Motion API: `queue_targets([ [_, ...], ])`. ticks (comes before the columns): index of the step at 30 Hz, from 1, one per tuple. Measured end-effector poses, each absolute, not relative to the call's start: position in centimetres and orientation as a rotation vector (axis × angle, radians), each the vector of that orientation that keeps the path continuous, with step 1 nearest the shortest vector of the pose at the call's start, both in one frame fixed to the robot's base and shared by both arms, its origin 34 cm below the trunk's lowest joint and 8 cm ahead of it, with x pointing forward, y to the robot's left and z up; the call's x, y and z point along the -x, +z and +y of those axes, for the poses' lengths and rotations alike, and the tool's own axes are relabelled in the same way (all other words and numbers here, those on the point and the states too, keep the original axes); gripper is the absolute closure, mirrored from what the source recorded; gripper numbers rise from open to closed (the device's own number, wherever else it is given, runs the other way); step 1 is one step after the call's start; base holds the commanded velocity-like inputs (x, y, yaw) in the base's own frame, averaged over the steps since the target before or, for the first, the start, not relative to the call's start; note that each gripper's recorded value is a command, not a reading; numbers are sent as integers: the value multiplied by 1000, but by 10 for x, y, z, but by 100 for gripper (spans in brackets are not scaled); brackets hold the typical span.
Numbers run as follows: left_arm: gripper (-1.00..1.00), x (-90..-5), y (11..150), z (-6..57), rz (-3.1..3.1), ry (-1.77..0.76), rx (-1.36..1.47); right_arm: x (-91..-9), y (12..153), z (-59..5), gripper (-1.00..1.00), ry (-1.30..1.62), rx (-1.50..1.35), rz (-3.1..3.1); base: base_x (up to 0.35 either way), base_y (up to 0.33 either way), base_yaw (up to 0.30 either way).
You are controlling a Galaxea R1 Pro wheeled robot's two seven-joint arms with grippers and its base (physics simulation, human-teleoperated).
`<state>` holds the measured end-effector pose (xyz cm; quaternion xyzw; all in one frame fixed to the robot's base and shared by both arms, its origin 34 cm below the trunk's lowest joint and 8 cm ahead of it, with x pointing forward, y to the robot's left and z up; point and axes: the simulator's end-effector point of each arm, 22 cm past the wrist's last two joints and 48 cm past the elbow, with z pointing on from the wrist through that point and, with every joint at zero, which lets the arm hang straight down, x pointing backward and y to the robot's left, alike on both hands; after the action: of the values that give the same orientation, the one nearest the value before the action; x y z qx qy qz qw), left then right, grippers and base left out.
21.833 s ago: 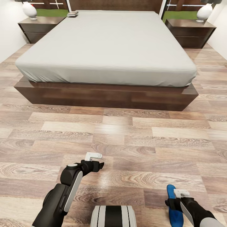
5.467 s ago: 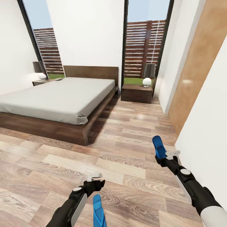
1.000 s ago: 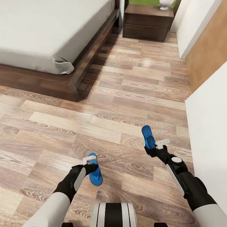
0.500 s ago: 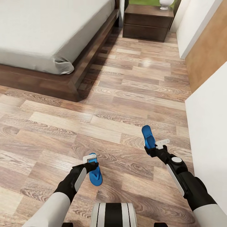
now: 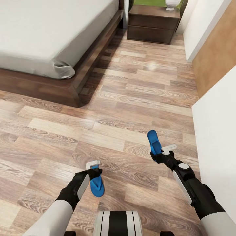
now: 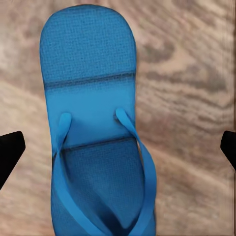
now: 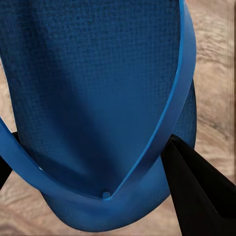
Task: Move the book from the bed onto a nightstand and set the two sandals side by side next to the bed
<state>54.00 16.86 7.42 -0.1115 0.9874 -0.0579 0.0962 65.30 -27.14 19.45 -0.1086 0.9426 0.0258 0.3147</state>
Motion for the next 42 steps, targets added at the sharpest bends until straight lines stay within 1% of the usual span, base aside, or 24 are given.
queue_targets([
  [9,-100,-535,64,172,2921,-147,346,-647,182,-271,100,71,287,2504,6,-5,0],
  [17,-100,-527,54,184,2935,-76,361,-641,171,-271,100,75,287,2524,0,0,0],
  [21,-100,-528,55,183,2933,-77,358,-641,171,-272,100,74,287,2524,-9,-1,0],
  [28,-100,-528,55,182,2934,-78,356,-641,170,-272,100,73,286,2525,-147,-62,0],
  [42,-100,-513,40,182,2968,-72,362,-630,152,-272,100,79,287,2557,-7,-3,0],
])
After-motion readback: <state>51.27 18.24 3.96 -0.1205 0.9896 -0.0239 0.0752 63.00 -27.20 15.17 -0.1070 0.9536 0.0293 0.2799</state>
